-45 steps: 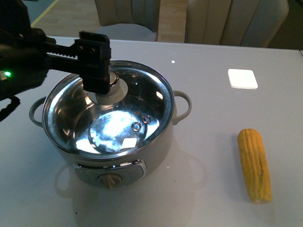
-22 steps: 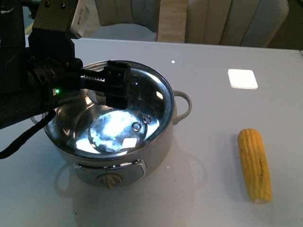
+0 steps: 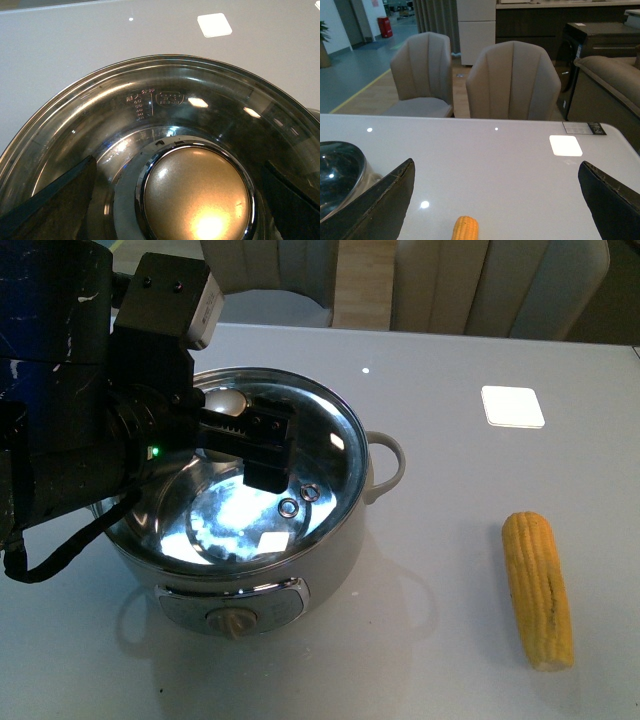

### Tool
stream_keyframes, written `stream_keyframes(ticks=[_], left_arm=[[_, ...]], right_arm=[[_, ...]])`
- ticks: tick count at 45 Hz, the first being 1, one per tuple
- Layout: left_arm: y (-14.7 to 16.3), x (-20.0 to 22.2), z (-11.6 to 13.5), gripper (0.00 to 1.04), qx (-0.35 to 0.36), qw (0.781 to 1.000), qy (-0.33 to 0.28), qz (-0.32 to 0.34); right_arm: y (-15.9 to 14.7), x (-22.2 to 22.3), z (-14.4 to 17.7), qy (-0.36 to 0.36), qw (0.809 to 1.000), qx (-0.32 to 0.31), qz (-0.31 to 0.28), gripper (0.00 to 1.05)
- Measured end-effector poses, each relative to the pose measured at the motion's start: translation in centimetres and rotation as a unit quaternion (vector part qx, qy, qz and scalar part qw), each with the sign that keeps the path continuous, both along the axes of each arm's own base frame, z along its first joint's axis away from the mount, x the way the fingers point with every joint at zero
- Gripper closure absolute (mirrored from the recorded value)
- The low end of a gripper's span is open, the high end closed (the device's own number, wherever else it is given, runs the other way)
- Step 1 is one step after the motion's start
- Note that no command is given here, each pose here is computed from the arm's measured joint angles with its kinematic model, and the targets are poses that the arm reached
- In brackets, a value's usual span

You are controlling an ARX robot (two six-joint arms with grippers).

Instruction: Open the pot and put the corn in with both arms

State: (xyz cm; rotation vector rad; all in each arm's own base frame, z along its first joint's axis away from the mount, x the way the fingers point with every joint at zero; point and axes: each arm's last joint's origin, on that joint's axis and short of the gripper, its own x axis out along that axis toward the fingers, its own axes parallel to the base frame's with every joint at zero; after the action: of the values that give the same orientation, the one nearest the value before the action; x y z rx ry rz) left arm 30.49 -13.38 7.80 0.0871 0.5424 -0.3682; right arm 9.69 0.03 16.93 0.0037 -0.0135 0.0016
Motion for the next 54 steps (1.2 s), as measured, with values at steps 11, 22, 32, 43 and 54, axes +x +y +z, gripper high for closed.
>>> stream_keyframes(ticks=[11, 22, 32, 43, 54], left_arm=[[0.0, 0.0, 0.0, 0.27, 0.0, 1.0, 0.0, 0.0], [-0.3, 0.0, 0.1, 0.59, 0.005, 1.0, -0.009, 0.001], [-0.4, 0.0, 0.1, 0.6, 0.009, 1.0, -0.012, 0.001], [-0.5, -0.1, 0.2, 0.6, 0.012, 1.0, -0.015, 0.005], [-0.4, -0.2, 1.2, 0.6, 0.021, 1.0, -0.013, 0.017]], right_arm=[[0.0, 0.0, 0.0, 0.0, 1.0, 0.0, 0.0, 0.09], [0.0, 0.0, 0.0, 0.0, 1.0, 0.0, 0.0, 0.09], [0.0, 0.0, 0.0, 0.0, 1.0, 0.0, 0.0, 0.09], [0.0, 0.0, 0.0, 0.0, 1.0, 0.0, 0.0, 0.09], [0.0, 0.0, 0.0, 0.0, 1.0, 0.0, 0.0, 0.09]])
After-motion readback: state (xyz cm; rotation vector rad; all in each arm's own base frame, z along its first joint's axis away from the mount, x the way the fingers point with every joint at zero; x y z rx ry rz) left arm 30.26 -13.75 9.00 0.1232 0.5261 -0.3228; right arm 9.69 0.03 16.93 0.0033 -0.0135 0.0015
